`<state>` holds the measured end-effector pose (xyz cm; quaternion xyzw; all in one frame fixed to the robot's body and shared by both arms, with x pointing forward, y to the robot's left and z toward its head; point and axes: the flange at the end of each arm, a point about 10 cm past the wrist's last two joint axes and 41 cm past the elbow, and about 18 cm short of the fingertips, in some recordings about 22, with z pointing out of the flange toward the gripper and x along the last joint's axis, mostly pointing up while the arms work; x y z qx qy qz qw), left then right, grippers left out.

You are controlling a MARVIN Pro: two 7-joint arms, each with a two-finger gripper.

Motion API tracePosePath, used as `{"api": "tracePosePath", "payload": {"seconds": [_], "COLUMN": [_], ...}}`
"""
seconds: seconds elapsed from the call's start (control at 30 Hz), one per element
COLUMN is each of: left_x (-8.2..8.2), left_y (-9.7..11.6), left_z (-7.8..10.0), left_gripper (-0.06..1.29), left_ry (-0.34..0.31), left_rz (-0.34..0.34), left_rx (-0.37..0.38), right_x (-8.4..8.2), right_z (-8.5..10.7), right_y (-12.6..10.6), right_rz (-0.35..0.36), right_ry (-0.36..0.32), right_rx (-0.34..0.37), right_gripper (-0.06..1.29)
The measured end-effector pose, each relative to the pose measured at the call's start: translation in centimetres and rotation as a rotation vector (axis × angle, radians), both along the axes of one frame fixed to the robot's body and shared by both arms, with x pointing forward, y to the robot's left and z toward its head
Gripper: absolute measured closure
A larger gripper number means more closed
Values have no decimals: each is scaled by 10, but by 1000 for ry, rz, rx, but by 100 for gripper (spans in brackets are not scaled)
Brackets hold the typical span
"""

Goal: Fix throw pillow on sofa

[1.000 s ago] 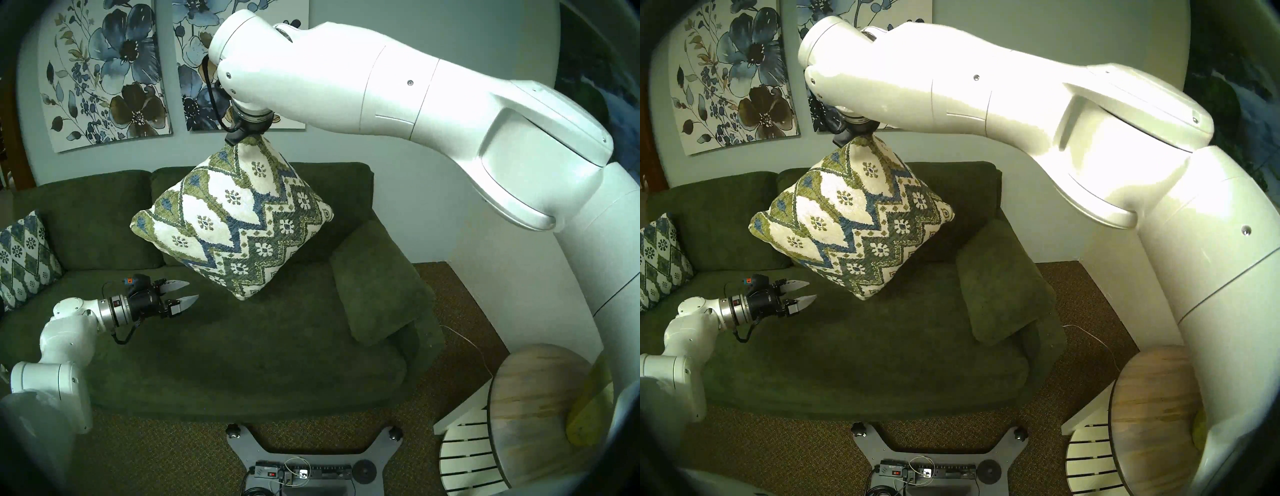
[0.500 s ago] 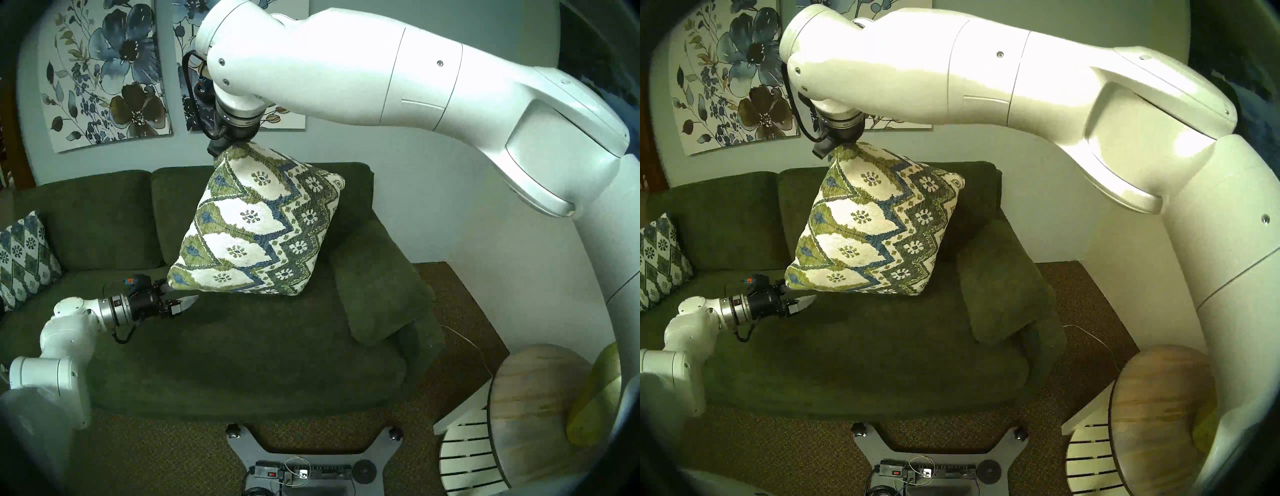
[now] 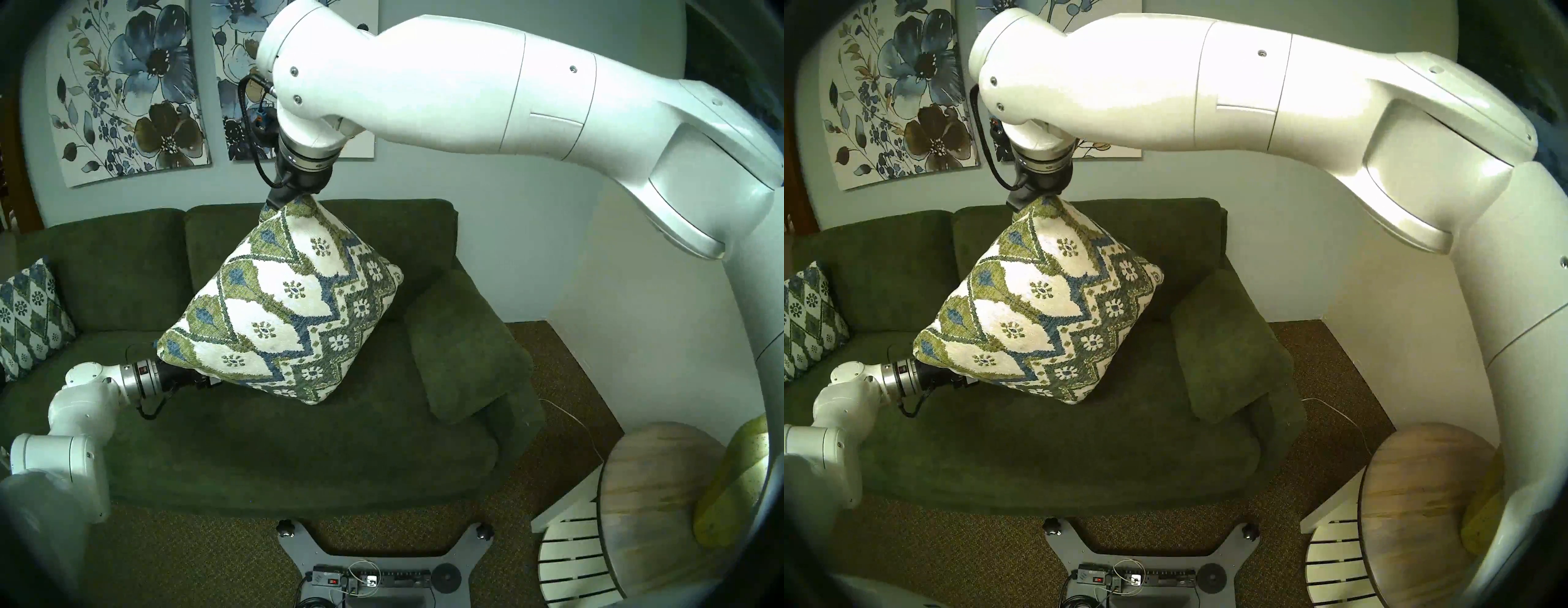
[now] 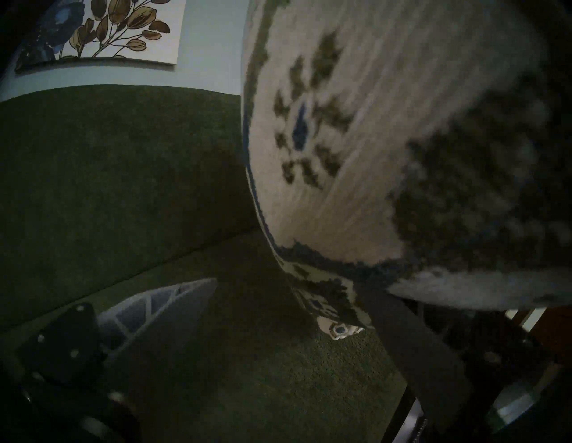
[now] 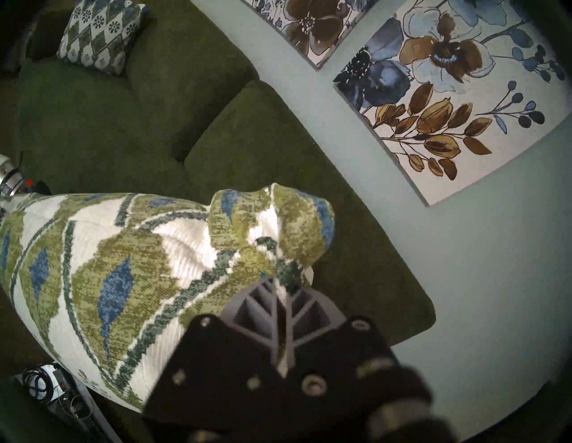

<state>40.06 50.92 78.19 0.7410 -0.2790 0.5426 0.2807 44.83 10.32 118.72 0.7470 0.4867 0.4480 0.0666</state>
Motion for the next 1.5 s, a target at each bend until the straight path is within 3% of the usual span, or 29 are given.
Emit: {"api": "tracePosePath", "payload": {"seconds": [0.5, 1.1, 1.33, 1.5], "left_x": [2, 3, 2, 2], "left_y": [-1, -1, 0, 1], "left_z": [2, 3, 1, 0], "left_gripper": [2, 2, 2, 2], "left_ry": [-11, -19, -12, -6], "left_rz": [-10, -14, -8, -3], "left_rx": [13, 21, 14, 9], "right_x": [1, 43, 63, 73], "right_z": [-10, -61, -71, -76], "right_y": [-26, -97, -109, -109], "right_rz": [-94, -380, -501, -548], "right_ry": [29, 123, 141, 154], "right_rx": [-47, -165, -187, -178], "right_gripper": [127, 127, 127, 127]}}
